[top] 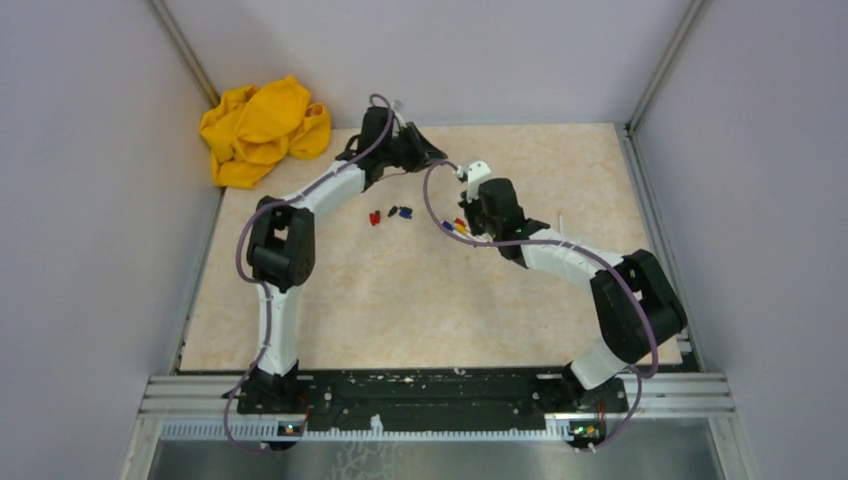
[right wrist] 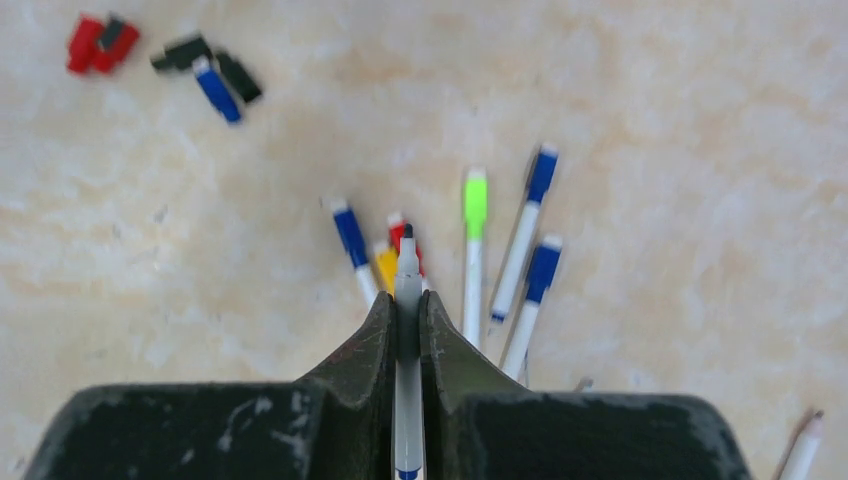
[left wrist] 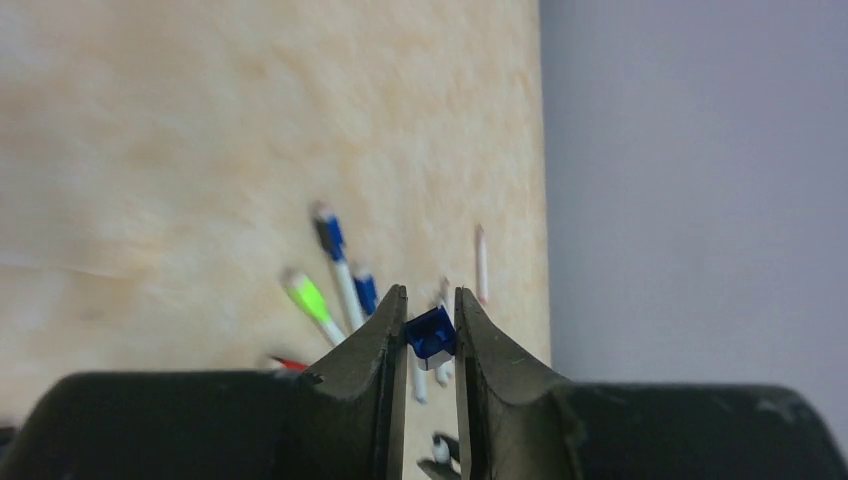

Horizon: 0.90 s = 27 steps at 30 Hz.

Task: Open the pen caps

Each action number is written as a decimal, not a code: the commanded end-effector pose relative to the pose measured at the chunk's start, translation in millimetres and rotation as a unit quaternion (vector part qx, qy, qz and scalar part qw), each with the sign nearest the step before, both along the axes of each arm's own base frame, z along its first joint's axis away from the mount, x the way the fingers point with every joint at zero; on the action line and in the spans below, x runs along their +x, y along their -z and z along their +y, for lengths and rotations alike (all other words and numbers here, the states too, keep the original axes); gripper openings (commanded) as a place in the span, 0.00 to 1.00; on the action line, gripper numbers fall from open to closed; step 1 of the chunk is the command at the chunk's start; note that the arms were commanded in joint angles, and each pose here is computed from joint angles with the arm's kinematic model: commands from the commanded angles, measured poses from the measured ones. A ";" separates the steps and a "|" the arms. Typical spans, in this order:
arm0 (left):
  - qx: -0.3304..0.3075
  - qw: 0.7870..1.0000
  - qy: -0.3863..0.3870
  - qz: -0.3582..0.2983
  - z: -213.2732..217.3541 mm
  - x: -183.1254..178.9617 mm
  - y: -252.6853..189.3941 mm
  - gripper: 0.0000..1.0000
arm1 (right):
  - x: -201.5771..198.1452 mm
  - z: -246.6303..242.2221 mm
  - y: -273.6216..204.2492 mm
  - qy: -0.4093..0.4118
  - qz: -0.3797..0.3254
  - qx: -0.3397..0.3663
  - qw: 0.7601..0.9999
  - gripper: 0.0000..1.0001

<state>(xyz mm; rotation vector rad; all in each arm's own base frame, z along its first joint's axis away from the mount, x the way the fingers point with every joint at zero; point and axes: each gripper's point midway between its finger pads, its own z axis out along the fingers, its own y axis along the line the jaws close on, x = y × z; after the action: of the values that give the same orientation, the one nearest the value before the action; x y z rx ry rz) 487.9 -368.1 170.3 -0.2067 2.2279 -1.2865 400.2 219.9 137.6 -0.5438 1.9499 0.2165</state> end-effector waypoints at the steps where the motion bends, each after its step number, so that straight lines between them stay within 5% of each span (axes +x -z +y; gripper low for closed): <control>1: 0.065 0.984 -0.159 -0.044 84.8 75.0 -0.8 0.00 | -25.9 -5.7 14.8 -0.001 0.049 0.000 0.999 0.00; 8: 0.110 0.981 -0.154 -0.036 95.4 68.8 19.9 0.00 | -16.1 -23.5 -3.0 0.050 0.033 0.023 0.998 0.00; 14: 0.216 0.964 -0.155 -0.011 118.6 31.8 54.6 0.00 | 3.6 -62.4 -23.7 0.157 0.028 0.044 0.986 0.00; 27: 0.341 0.924 -0.161 0.054 154.7 -39.4 121.1 0.00 | 4.6 -105.0 28.1 0.257 0.091 0.009 0.962 0.00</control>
<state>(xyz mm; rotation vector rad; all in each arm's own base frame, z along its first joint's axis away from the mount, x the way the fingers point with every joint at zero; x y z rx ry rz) 459.6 -230.4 48.0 -0.3592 2.4529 -0.3932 396.0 126.2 105.1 -0.0809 2.2059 -0.0137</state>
